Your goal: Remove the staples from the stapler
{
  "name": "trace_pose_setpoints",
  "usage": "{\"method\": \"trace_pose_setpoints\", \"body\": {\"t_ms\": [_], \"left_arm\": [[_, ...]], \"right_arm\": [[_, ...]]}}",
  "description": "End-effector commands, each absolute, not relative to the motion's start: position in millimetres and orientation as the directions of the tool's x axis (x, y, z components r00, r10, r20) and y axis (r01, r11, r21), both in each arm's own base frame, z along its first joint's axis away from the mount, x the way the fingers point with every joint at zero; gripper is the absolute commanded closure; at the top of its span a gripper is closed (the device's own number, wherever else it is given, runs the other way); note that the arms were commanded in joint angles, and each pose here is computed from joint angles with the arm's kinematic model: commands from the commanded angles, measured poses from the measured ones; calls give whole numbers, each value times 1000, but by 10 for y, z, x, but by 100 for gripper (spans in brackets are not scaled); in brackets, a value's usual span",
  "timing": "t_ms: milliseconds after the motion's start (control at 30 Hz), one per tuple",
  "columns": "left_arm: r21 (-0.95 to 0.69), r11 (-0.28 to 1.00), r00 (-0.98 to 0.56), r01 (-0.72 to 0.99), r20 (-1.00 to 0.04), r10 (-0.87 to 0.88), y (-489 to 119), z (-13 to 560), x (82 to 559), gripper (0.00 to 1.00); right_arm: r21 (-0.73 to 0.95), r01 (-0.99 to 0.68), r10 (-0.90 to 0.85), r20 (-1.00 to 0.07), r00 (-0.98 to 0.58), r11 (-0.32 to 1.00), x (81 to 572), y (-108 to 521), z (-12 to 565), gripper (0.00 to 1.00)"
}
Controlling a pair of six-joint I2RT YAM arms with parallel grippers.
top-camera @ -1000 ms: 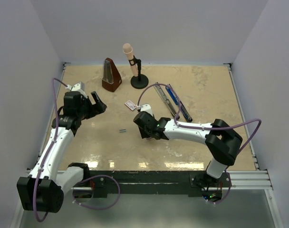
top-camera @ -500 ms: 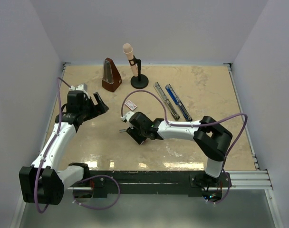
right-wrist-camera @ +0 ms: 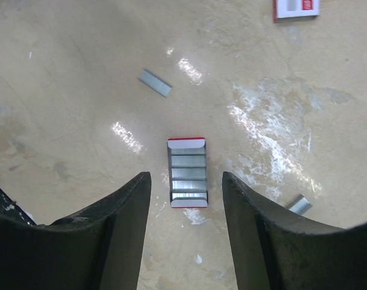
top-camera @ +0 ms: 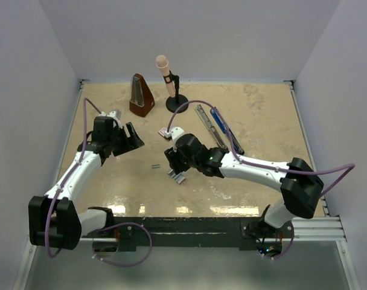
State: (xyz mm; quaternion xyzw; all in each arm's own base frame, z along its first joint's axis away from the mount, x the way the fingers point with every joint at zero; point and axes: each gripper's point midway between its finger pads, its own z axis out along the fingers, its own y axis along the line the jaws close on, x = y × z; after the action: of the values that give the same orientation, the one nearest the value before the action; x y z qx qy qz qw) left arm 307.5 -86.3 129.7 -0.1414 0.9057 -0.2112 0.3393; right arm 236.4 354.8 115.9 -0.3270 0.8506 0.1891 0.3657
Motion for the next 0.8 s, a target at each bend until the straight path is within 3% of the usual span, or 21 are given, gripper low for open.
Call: {"method": "trace_pose_setpoints", "body": {"t_ms": [0, 200, 333, 767], "left_arm": [[-493, 869, -770, -47, -536, -346, -1104, 1143, 3051, 23], [-473, 880, -810, -46, -497, -310, -1228, 962, 3054, 28], [-422, 902, -827, -90, -473, -304, -1210, 844, 3014, 29], [-496, 867, -831, -46, -463, -309, -1422, 851, 3006, 33]], "right_arm": [[143, -525, -261, -741, -618, 839, 2510, 3285, 1110, 46], [148, -219, -62, -678, -733, 964, 2834, 2662, 809, 51], [143, -204, -51, -689, -723, 968, 2864, 2581, 800, 51], [108, -1, 67, -626, -777, 994, 2930, 2431, 493, 55]]}}
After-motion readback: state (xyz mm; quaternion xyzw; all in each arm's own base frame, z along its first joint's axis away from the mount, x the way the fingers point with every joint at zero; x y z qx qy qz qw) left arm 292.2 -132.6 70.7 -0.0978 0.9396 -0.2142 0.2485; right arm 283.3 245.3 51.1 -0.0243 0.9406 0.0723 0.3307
